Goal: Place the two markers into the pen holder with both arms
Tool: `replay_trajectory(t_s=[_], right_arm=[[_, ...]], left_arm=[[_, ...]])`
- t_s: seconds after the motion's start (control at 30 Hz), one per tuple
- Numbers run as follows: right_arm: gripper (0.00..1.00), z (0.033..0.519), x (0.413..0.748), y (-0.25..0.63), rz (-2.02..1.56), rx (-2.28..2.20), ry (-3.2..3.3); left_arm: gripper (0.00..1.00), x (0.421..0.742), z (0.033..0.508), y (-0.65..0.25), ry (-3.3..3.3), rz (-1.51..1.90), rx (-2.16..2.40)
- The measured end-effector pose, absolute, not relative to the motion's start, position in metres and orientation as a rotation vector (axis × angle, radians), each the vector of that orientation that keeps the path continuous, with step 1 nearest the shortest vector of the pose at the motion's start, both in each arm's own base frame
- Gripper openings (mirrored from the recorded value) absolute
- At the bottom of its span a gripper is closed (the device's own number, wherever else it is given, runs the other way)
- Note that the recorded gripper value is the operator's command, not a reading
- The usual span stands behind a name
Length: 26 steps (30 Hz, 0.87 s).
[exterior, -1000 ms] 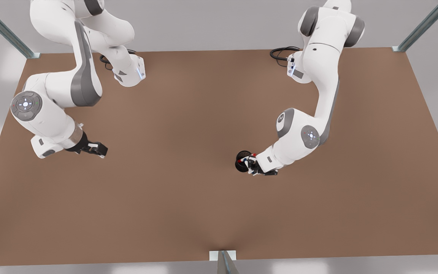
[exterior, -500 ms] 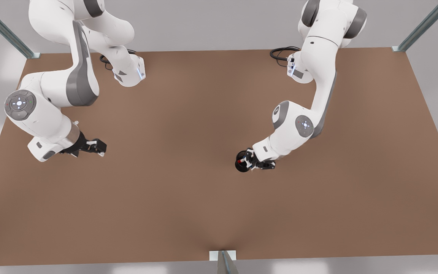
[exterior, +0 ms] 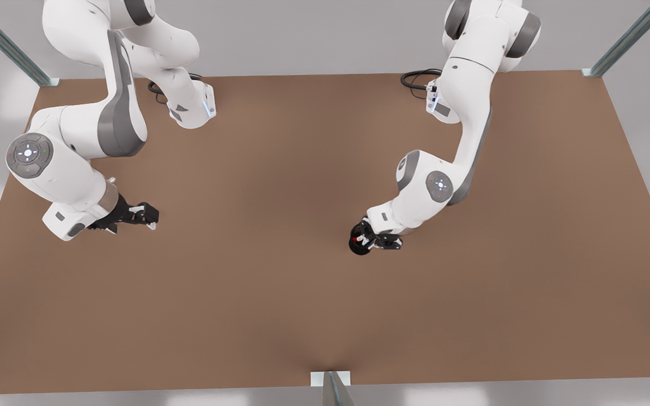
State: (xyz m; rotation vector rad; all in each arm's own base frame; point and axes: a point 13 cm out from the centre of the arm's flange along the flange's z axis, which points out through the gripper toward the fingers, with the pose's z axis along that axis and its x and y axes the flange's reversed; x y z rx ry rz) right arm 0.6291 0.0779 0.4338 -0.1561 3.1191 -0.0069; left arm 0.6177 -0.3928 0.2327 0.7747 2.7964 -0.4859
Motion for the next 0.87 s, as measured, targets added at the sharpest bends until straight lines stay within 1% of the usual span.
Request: replay_trajectory(t_s=[0.07,0.1,0.13,0.17,0.3,0.37,0.43,0.5,0.57,0.6,0.67,0.7,0.73,0.77,0.8,0.87], right_arm=[[1.0,0.434,0.629,0.079,-0.006,-0.168,3.119],[1.0,0.433,0.629,0.079,-0.006,-0.173,3.119],[1.0,0.433,0.629,0.079,-0.005,-0.177,3.119],[1.0,0.433,0.629,0.079,0.003,-0.179,3.119],[1.0,0.433,0.629,0.08,0.024,-0.187,3.119],[1.0,0.434,0.629,0.08,0.03,-0.192,3.119],[1.0,0.435,0.63,0.073,0.045,-0.176,3.117],[1.0,0.436,0.631,0.066,0.059,-0.157,3.115],[1.0,0.44,0.632,0.069,0.058,-0.17,3.108],[1.0,0.44,0.631,0.071,0.05,-0.178,3.107],[1.0,0.441,0.63,0.07,0.038,-0.186,3.11],[1.0,0.441,0.63,0.069,0.035,-0.187,3.112],[1.0,0.441,0.629,0.068,0.032,-0.187,3.114],[1.0,0.44,0.629,0.067,0.03,-0.188,3.116],[1.0,0.44,0.628,0.067,0.028,-0.189,3.12],[1.0,0.439,0.627,0.067,0.025,-0.194,3.127]], left_arm=[[0.21,0.614,0.228,-0.393,2.799,-0.482,0.792],[0.4,0.614,0.226,-0.393,2.799,-0.481,0.798],[0.9,0.613,0.225,-0.394,2.798,-0.485,0.805],[1.0,0.611,0.224,-0.396,2.795,-0.499,0.816],[1.0,0.607,0.222,-0.401,2.769,-0.546,0.879],[1.0,0.617,0.235,-0.393,2.745,-0.537,0.883],[1.0,0.652,0.267,-0.354,2.731,-0.526,0.816],[1.0,0.691,0.315,-0.288,2.74,-0.466,0.739],[1.0,0.714,0.359,-0.204,2.8,-0.288,0.691],[1.0,0.715,0.374,-0.158,2.851,-0.188,0.649],[1.0,0.699,0.414,-0.099,2.918,-0.07,0.572],[1.0,0.685,0.438,-0.077,2.934,-0.068,0.539],[1.0,0.664,0.453,-0.065,2.955,-0.063,0.537],[1.0,0.645,0.462,-0.057,2.979,-0.042,0.535],[1.0,0.633,0.463,-0.052,3.005,-0.017,0.532],[1.0,0.621,0.456,-0.05,3.054,0.029,0.529]])
